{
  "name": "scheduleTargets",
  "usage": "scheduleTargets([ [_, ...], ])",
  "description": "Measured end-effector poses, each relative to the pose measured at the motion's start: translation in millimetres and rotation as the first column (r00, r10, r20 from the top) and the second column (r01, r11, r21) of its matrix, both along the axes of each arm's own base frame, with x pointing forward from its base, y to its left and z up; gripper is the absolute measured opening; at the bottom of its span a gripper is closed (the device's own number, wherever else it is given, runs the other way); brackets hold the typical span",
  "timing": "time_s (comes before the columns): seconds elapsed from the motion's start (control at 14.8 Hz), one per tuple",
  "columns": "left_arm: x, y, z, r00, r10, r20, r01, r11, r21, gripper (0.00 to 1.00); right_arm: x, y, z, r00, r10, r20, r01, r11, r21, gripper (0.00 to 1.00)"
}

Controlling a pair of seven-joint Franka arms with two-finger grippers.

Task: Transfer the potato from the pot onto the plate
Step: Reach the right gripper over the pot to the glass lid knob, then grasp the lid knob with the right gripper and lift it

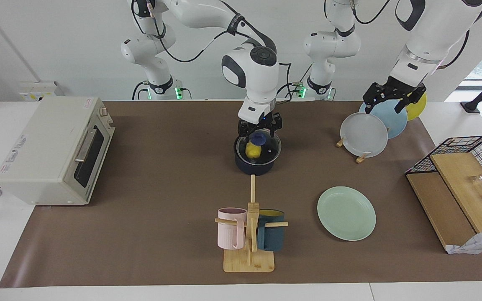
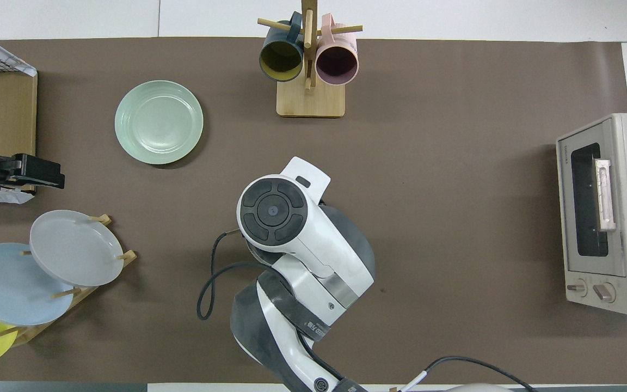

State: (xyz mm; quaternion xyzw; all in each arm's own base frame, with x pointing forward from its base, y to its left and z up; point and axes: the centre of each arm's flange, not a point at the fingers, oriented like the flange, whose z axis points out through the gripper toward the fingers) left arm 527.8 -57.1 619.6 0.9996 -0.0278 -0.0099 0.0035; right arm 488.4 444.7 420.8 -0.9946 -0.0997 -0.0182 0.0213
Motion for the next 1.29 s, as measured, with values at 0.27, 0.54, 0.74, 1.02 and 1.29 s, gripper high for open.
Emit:
scheduleTargets([
  [0.27,0,0,0,1.0,0.0,0.0,0.0,1.0,0.0,1.0,-8.1,3,-20,1.0,0.014,0.008,-0.014,1.0,-0.001,1.0],
  [0.54,0,0,0,1.0,0.0,0.0,0.0,1.0,0.0,1.0,-7.6,1,-22,1.0,0.012,0.007,-0.012,1.0,-0.005,1.0],
  [0.74,0,0,0,1.0,0.0,0.0,0.0,1.0,0.0,1.0,-7.9,0,-23,1.0,0.012,0.006,-0.012,1.0,-0.007,0.97],
  [1.02,0,0,0,1.0,0.0,0.0,0.0,1.0,0.0,1.0,-7.7,0,-23,1.0,0.011,0.007,-0.011,1.0,-0.007,0.61],
  [1.29,0,0,0,1.0,0.0,0.0,0.0,1.0,0.0,1.0,-8.0,0,-23,1.0,0.012,0.007,-0.012,1.0,-0.007,0.59],
])
